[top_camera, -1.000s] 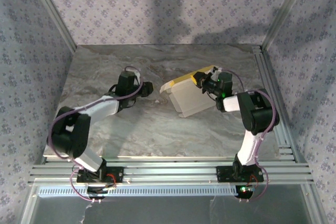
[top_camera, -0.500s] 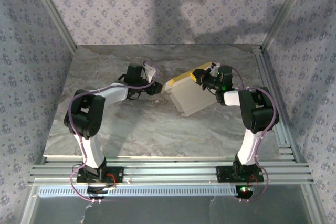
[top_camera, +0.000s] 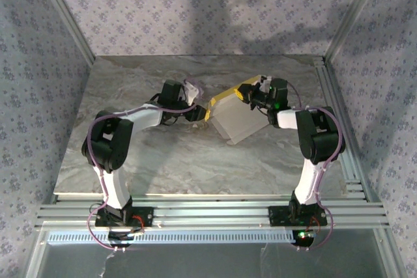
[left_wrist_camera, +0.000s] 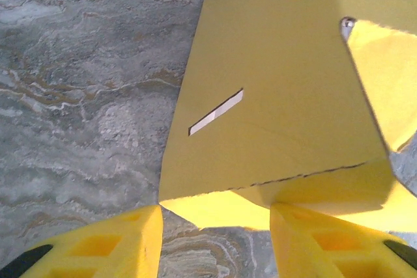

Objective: Fold the paper box

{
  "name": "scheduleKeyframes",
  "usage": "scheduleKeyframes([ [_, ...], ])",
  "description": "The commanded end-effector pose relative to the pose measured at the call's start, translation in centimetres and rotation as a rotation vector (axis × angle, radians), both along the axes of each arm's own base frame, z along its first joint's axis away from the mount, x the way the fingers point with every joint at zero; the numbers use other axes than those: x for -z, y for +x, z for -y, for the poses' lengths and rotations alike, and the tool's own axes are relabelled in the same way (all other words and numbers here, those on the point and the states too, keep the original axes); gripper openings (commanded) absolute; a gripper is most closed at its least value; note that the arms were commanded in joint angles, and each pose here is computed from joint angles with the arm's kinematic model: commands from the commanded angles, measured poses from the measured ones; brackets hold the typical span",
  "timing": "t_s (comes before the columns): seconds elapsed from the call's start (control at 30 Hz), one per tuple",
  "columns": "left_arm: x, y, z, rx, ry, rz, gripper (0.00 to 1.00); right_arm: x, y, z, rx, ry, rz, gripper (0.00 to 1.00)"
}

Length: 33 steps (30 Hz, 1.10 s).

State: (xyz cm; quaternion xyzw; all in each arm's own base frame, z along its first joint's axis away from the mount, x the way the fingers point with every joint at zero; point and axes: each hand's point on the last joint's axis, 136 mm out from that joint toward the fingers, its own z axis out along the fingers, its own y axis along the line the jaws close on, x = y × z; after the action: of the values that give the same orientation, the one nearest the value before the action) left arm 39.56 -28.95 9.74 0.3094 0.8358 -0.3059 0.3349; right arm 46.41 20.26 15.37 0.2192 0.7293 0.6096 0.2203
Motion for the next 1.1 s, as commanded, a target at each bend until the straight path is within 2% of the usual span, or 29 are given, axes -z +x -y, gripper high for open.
scheduleKeyframes([
  [0.0,-0.1,-0.7,1.5,0.071,-0.013,0.046,0.48,2.1,0.1,-0.1,-0.014,-0.038,-0.061,0.0],
  [0.33,-1.0,-1.4,2.6,0.125,-0.046,0.116,0.52,2.6,0.3,-0.2,-0.026,-0.043,-0.081,0.0],
  [0.77,-1.2,-2.3,4.5,0.168,-0.018,0.143,0.48,2.8,0.2,-0.5,-0.027,-0.066,-0.083,0.0],
  [0.9,-2.2,-2.8,4.5,0.152,-0.024,0.169,0.55,2.8,0.2,-0.4,-0.034,-0.07,-0.078,0.0],
  [1.07,-2.3,-2.6,4.1,0.114,-0.027,0.144,0.54,2.7,0.0,-0.4,-0.041,-0.079,-0.073,0.0],
])
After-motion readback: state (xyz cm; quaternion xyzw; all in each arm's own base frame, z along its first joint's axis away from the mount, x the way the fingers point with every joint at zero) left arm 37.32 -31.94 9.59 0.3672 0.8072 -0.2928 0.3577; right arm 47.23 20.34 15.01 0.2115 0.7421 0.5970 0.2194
